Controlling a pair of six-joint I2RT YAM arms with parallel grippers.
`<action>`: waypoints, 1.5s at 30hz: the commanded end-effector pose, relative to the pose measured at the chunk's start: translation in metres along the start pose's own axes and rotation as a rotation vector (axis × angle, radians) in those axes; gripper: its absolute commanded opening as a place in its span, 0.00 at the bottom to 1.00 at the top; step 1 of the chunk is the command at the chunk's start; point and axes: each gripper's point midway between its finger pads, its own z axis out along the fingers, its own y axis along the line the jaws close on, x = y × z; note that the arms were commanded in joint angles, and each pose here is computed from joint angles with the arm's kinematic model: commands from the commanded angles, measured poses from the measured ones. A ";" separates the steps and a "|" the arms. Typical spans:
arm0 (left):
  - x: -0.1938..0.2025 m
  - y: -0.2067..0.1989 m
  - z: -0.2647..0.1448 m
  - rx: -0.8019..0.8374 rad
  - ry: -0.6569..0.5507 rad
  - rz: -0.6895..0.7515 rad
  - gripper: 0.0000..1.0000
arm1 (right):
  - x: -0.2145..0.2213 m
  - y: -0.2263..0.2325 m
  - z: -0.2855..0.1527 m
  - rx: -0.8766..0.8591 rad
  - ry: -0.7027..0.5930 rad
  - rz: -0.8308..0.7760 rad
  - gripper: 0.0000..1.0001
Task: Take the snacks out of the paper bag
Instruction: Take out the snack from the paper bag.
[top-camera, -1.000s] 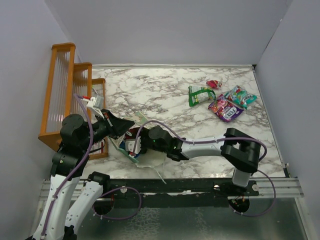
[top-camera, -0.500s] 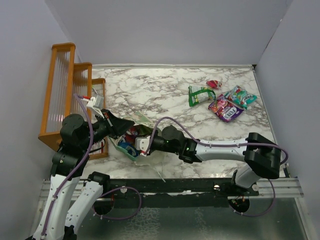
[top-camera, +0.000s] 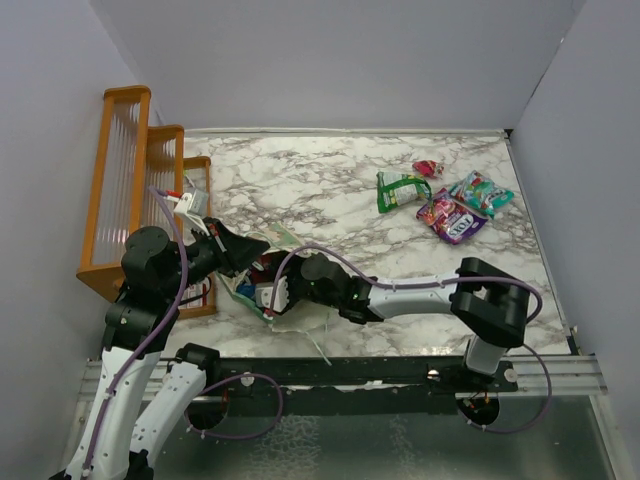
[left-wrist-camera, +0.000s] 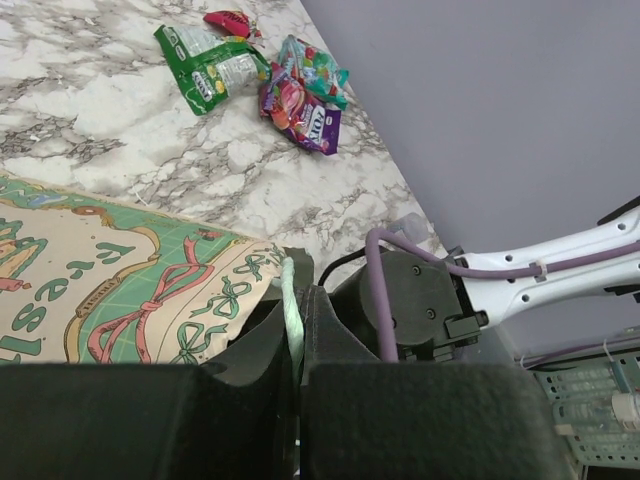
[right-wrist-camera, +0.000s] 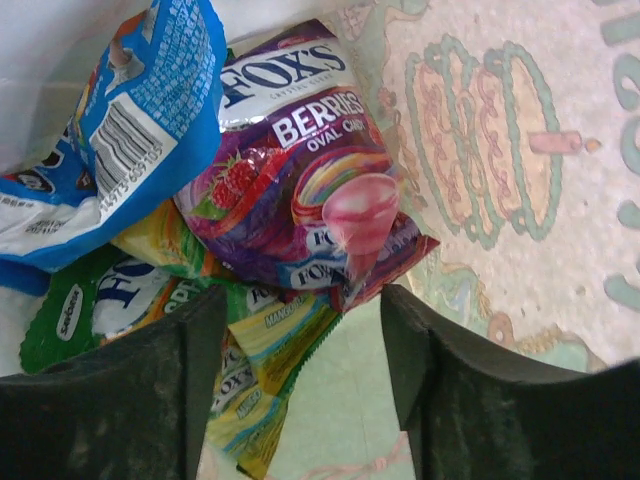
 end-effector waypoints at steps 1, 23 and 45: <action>-0.010 -0.009 -0.003 0.017 -0.028 0.032 0.00 | -0.004 -0.008 0.015 0.009 0.000 -0.094 0.66; -0.009 -0.009 -0.007 0.011 -0.030 0.042 0.00 | -0.001 -0.016 0.036 -0.005 -0.047 -0.022 0.14; -0.011 -0.004 0.002 0.007 -0.037 0.019 0.00 | -0.066 -0.030 -0.066 -0.068 -0.253 0.413 0.01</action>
